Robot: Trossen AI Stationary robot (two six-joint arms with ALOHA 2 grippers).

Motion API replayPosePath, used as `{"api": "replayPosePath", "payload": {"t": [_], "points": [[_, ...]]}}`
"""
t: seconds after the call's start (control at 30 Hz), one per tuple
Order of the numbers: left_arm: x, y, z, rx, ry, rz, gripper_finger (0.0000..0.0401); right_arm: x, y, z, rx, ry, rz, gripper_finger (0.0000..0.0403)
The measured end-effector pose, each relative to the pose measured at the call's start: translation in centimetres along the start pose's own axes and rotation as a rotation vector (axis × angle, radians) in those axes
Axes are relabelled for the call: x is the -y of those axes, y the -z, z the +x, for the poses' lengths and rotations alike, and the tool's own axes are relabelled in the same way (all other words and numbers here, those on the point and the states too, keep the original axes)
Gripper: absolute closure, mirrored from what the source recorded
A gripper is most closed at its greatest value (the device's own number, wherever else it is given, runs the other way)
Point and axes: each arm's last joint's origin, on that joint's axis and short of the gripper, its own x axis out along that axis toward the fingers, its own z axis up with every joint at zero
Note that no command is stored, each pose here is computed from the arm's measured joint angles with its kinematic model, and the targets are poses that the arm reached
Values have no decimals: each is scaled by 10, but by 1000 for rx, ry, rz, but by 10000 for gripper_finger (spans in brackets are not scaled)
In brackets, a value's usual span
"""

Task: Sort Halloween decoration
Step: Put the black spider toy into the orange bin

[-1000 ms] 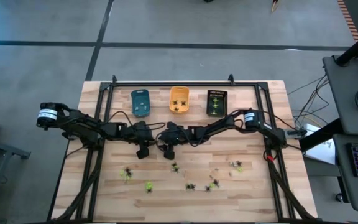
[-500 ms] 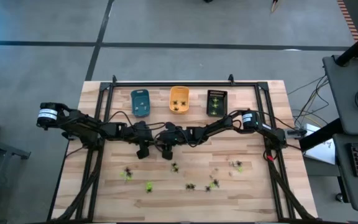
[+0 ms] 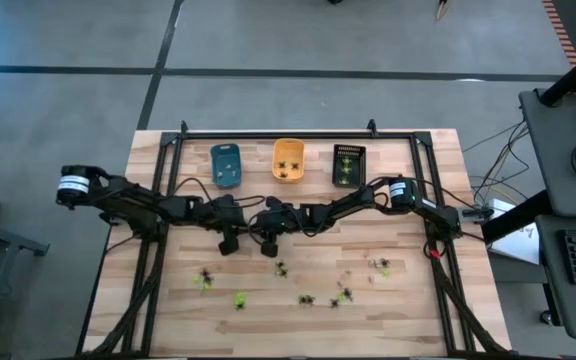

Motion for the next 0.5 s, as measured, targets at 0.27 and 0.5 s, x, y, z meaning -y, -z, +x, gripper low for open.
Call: {"api": "replayPosePath", "payload": {"t": [0.27,0.5], "points": [[2,-6,-12,41,27,-8,324,0,-1,-1,0,-3,-4,377],[3,-14,-29,118,46,-7,324,0,-7,-5,2,-18,-25,394]]}}
